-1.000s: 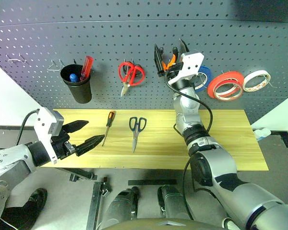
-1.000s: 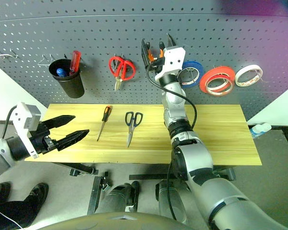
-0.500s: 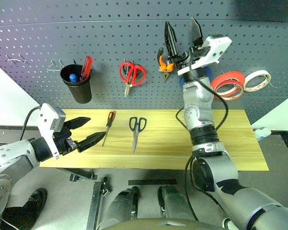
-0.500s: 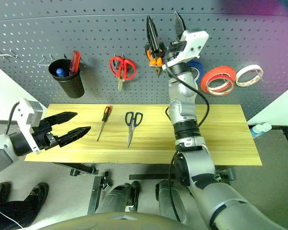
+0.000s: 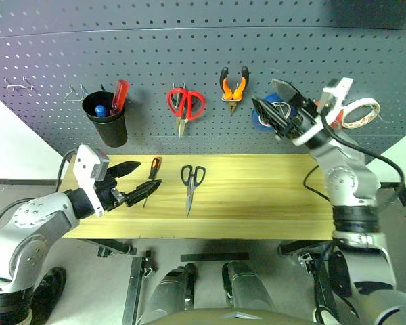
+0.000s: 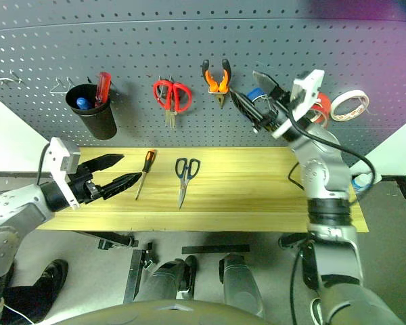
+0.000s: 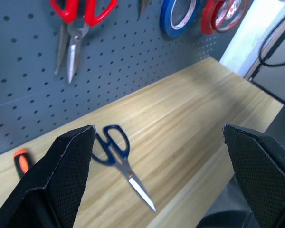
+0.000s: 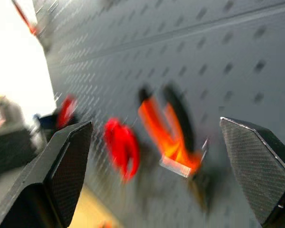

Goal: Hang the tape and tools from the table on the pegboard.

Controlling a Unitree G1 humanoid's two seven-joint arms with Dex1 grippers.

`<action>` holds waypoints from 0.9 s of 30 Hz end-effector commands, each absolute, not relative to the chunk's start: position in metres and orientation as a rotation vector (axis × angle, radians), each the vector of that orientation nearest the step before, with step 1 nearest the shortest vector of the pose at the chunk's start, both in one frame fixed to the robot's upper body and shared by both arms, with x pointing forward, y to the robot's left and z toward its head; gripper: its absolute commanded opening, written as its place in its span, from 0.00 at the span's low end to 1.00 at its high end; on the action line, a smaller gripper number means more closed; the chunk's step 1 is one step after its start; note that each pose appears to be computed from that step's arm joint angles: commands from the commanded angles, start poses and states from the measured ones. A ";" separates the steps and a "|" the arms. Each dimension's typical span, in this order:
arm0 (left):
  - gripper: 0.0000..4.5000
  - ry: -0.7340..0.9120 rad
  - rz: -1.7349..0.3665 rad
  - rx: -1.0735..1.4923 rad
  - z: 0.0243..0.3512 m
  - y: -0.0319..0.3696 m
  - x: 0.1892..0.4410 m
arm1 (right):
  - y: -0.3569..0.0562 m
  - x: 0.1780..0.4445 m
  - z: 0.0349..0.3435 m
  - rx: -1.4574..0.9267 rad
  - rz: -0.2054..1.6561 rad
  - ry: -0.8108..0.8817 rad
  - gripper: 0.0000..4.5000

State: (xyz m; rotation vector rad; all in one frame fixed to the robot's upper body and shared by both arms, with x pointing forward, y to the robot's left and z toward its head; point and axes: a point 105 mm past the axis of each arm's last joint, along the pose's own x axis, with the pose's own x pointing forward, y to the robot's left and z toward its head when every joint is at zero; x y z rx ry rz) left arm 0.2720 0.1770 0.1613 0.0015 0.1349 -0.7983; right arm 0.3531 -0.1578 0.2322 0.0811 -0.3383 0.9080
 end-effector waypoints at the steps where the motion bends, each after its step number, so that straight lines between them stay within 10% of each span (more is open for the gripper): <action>1: 1.00 0.108 -0.795 0.030 0.160 0.175 0.279 | -0.163 0.331 0.216 0.023 1.032 -0.270 0.99; 11: 1.00 0.191 -0.645 0.118 0.121 0.174 0.313 | -0.175 0.307 0.167 -0.054 1.258 0.094 0.99; 27: 1.00 0.402 -0.263 0.105 0.082 0.118 0.376 | -0.161 0.308 0.175 -0.063 1.365 0.043 0.99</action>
